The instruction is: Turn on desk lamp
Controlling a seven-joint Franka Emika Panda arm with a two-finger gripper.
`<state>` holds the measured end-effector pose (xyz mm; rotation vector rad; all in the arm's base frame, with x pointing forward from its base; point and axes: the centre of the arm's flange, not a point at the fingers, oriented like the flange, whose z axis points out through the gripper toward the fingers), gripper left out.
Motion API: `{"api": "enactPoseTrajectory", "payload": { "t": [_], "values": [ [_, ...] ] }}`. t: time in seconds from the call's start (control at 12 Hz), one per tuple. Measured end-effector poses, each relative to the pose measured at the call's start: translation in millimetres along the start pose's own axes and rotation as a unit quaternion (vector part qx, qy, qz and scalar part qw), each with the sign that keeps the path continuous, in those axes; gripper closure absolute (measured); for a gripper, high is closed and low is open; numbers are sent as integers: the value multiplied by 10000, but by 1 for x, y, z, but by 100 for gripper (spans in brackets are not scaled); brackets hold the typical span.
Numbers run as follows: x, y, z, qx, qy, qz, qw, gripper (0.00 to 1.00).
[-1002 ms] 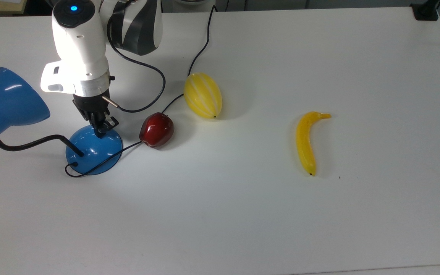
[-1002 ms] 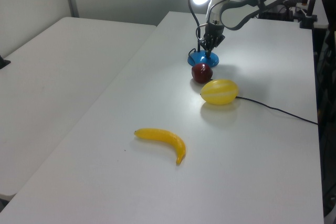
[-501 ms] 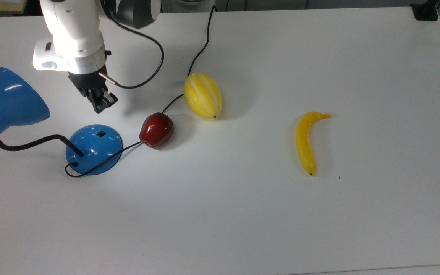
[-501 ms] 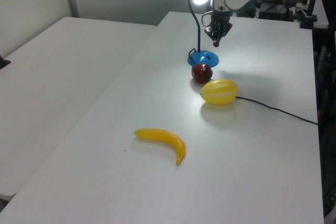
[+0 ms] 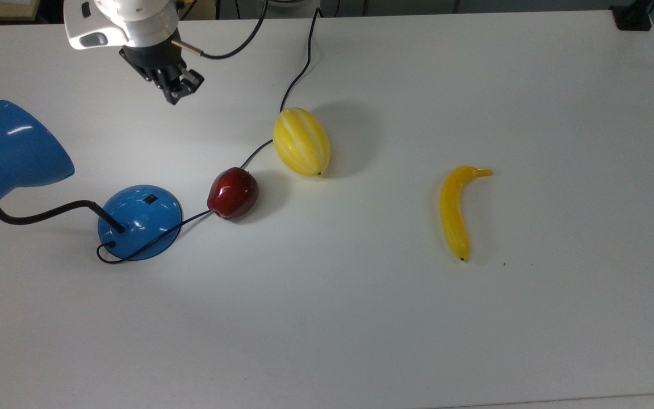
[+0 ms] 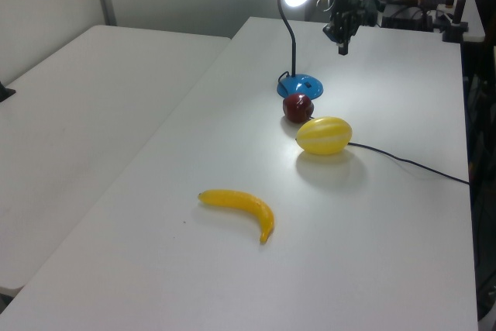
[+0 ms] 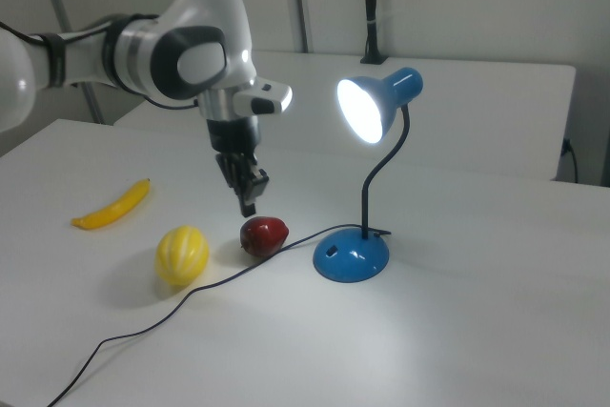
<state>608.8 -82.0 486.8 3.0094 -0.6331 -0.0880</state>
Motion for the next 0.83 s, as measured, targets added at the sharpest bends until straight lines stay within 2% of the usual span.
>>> {"api": "enactPoseTrajectory", "payload": {
  "t": [0.08, 0.33, 0.42, 0.67, 0.83],
  "values": [
    [-9, -1, -11, 64, -85, -121, 9999, 96],
    [-41, 4, -48, 181, -337, -817, 9959, 55],
    [-48, 2, -54, 182, -378, -973, 9944, 44],
    [-60, -5, -65, 181, -384, -1154, 9924, 1],
    [-60, -4, -65, 172, -427, -1154, 9923, 0]
  ]
}}
